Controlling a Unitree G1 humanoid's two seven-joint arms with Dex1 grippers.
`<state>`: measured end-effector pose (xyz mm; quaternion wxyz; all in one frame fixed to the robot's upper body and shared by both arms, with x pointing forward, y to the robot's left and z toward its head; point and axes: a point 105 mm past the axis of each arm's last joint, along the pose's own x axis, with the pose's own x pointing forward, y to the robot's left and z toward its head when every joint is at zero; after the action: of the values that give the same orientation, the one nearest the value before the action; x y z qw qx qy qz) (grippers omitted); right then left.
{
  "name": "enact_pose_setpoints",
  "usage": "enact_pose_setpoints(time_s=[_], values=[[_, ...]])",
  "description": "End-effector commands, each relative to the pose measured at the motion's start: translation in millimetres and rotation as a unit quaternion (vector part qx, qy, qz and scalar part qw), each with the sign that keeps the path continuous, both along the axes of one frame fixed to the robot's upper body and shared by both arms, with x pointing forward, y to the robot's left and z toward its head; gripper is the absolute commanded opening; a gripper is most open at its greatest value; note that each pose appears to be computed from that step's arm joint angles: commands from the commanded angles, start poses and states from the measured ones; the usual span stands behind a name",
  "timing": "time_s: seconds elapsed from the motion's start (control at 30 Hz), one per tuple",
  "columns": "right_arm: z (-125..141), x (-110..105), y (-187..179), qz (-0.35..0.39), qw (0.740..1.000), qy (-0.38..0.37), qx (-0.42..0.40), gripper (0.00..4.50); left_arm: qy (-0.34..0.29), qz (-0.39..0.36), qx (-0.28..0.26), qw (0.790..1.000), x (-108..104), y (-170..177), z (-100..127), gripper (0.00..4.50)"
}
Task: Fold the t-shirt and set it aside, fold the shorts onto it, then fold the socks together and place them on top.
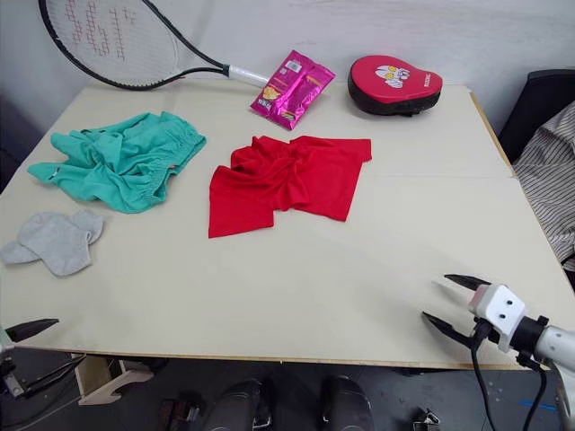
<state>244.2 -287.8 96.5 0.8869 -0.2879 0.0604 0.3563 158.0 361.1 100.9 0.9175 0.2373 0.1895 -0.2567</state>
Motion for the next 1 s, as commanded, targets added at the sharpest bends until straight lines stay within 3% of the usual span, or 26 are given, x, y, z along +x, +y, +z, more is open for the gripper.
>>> enact_pose_setpoints(time_s=[0.03,0.13,0.3,0.5,0.57,0.7,0.83,0.93,1.0], values=[[8,8,9,0.007,1.0,-0.019,0.015,4.5,-0.024,-0.018,0.002,1.0,9,-8,10,4.47],[20,22,23,0.016,0.999,-0.035,0.035,4.5,-0.027,-0.034,-0.047,0.998,25,-25,19,4.47],[48,59,69,0.043,0.995,-0.064,0.06,4.5,-0.06,-0.075,-0.133,0.986,79,-74,52,4.47],[59,116,122,0.06,0.996,-0.073,-0.001,4.5,-0.025,-0.141,-0.063,0.988,143,-130,42,4.47],[59,129,129,0.054,0.996,-0.071,-0.012,4.5,-0.013,-0.149,-0.056,0.987,153,-138,38,4.47],[47,172,151,0.017,0.995,-0.063,-0.07,4.5,-0.035,-0.104,-0.008,0.994,202,-146,27,4.47],[38,187,153,0.01,0.993,-0.064,-0.099,4.5,-0.018,-0.09,-0.03,0.995,218,-149,20,4.47],[38,194,152,-0.003,0.993,-0.059,-0.099,3.9,0.003,-0.093,-0.021,0.995,224,-146,14,4.5],[38,197,151,-0.007,0.994,-0.049,-0.093,3.22,0.018,-0.099,-0.012,0.995,227,-146,10,4.31]])
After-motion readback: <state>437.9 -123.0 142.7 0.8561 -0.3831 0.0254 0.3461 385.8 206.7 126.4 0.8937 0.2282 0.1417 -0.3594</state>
